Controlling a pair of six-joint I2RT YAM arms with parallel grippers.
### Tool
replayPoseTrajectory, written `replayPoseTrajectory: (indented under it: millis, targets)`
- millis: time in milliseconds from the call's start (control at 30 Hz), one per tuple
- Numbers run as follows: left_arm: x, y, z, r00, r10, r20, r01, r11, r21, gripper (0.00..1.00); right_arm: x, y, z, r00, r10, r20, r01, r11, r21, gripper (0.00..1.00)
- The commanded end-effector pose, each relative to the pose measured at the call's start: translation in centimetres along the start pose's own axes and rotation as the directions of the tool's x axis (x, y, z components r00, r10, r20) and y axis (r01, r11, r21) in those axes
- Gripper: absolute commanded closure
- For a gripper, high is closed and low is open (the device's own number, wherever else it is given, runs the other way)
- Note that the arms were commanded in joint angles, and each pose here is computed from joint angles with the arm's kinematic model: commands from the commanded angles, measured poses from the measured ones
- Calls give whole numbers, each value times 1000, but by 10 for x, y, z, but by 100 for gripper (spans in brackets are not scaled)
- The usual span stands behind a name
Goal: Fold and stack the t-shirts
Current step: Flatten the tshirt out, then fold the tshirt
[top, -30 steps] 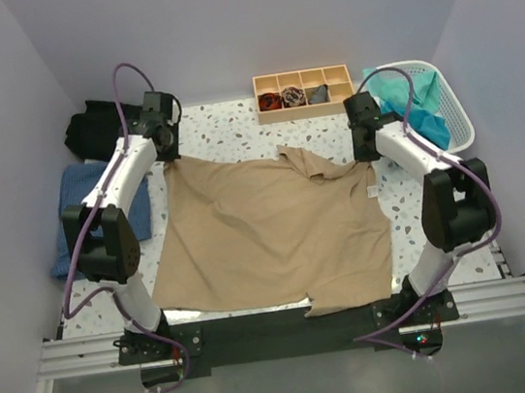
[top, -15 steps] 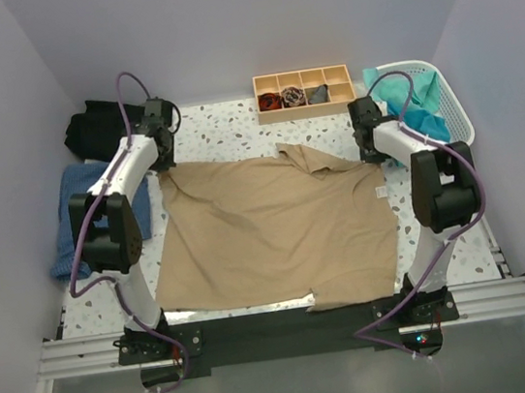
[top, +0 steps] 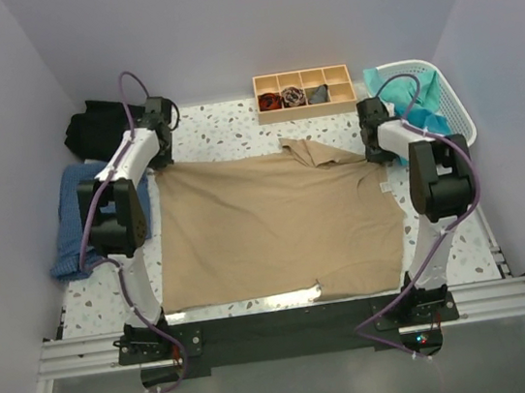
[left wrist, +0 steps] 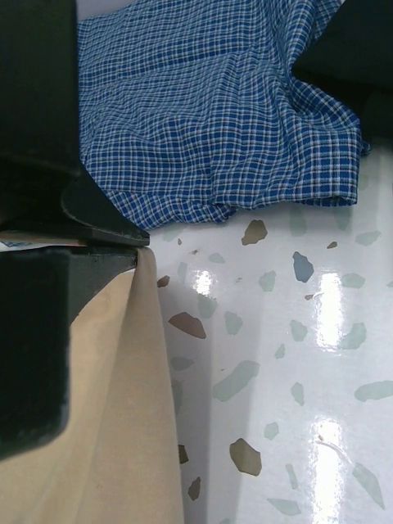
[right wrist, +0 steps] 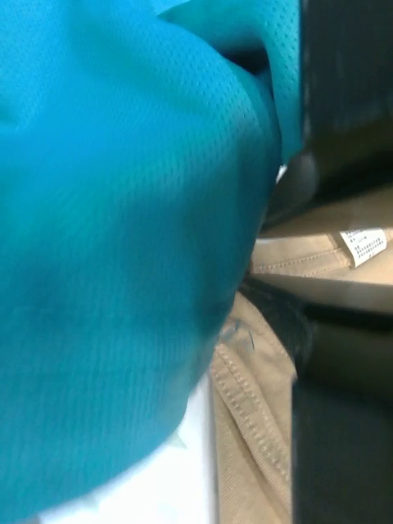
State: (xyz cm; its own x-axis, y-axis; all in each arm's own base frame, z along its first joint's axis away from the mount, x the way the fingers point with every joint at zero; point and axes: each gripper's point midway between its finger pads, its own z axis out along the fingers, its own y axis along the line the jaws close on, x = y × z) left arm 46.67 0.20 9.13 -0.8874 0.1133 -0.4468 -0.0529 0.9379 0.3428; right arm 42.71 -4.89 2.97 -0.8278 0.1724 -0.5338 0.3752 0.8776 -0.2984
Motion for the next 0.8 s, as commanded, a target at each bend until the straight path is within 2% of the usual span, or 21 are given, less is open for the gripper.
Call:
replayPoseTrajectory:
  millis: [0,67,100,167,233,300,333,400,467,500,600,700,767]
  targets:
    - [-20,7,-1,999,-27,45,27,1000,1,100,-41,8,-26,988,89,130,-73,990,-122,65]
    - [-16,3,0,999,-26,35,25,999,20,100,-51,15,-47,981,109,160,-74,975,-210,64]
    - [-12,1,2,999,-28,28,27,999,28,100,-50,32,-58,983,118,141,-69,946,-317,63]
    - [-10,-3,3,999,-27,26,26,998,49,100,-52,51,-76,985,120,127,-53,898,-437,60]
    - [-7,-7,5,1000,-26,17,25,998,63,100,-48,80,-99,993,83,85,-20,823,-567,59]
    - [-6,-9,7,1000,-27,7,26,997,71,99,-46,111,-120,993,19,112,57,768,-638,53]
    - [-6,-9,6,1000,-31,5,31,997,71,86,-42,119,-125,993,-14,115,85,766,-638,52]
    - [-7,-8,4,999,-38,7,38,997,68,47,-32,148,-133,983,-100,154,177,734,-656,47]
    - [-12,-8,-1,999,-42,28,40,996,81,38,-37,164,-143,976,-129,177,215,706,-675,46]
    - [-13,-8,-3,998,-43,34,40,996,85,37,-39,176,-143,972,-144,188,235,691,-684,46]
    - [-15,-12,-4,998,-44,47,38,993,112,51,-46,197,-141,964,-165,208,264,668,-696,46]
    - [-12,-13,-3,999,-38,36,33,993,113,53,-60,207,-140,961,-167,223,276,667,-692,45]
    - [-11,-13,-2,999,-37,33,33,993,113,55,-52,215,-127,959,-205,194,282,668,-688,45]
